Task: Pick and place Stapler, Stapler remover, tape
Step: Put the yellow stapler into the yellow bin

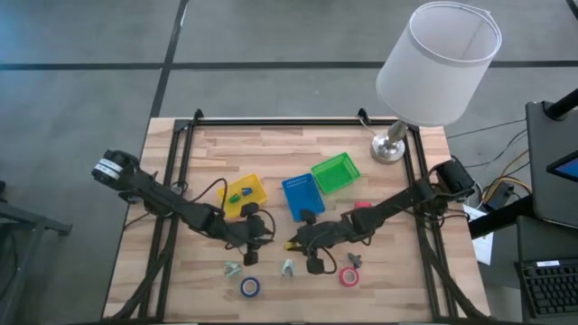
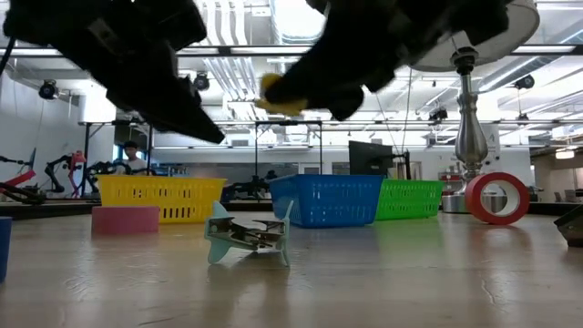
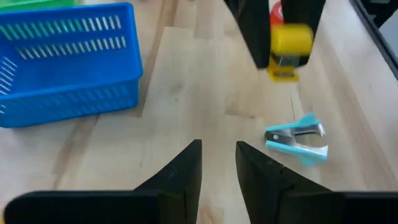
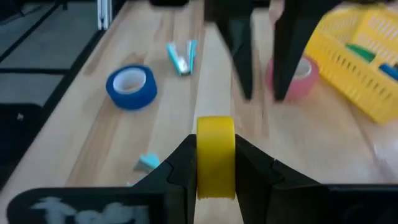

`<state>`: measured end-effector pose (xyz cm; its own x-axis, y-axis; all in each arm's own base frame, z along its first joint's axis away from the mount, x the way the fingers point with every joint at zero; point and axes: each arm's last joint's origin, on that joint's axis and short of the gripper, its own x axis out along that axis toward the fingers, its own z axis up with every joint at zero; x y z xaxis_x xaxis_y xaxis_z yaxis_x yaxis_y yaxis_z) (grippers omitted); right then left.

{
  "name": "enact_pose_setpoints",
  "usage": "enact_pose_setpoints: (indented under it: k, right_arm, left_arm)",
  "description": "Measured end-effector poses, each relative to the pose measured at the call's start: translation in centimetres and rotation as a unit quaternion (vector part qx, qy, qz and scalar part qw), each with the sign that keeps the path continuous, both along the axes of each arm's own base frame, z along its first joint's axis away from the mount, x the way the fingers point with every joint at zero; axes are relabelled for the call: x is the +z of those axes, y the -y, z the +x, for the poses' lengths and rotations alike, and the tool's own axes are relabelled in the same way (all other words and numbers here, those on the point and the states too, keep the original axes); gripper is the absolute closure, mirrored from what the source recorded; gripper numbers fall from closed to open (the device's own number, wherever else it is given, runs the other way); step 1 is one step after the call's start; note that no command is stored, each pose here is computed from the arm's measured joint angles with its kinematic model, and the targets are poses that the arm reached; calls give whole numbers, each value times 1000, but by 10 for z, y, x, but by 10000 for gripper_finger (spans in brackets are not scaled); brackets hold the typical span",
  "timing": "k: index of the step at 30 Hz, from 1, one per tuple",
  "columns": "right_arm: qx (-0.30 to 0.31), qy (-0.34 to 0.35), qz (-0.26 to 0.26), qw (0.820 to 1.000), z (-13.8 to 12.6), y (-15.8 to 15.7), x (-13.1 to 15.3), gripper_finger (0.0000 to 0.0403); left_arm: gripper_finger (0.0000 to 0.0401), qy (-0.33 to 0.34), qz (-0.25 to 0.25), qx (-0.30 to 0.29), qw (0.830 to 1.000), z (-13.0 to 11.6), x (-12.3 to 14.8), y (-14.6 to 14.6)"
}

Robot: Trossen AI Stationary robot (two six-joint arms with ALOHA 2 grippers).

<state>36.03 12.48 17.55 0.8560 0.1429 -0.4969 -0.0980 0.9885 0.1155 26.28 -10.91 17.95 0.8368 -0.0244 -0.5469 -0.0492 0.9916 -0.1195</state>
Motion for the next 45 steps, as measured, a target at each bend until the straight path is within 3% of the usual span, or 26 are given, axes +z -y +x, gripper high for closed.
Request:
enact_pose_setpoints:
  k: [7, 12, 28, 34, 40, 45]
  right_arm:
    - [-4, 27, -13, 1000, 14, 8, 15, 322]
    - [-17, 16, -18, 1000, 24, 16, 8, 328]
    - [-41, 16, -17, 999, 38, 34, 7, 328]
    - [-41, 16, -18, 999, 38, 34, 6, 313]
    - [-40, 14, -17, 999, 38, 34, 6, 325]
    - [-45, 13, -13, 999, 38, 35, 6, 316]
  left_arm:
    - [261, 68, -10, -13, 998, -6, -7, -1]
    - [237, 88, 13, -24, 996, -5, -5, -1]
    - [236, 92, 51, -1, 994, -4, -5, -4]
    - [268, 93, 53, 1, 994, -4, -4, -4]
    - [319, 91, 55, 1, 994, -4, -5, -4]
    - [325, 90, 55, 1, 994, -4, -5, -4]
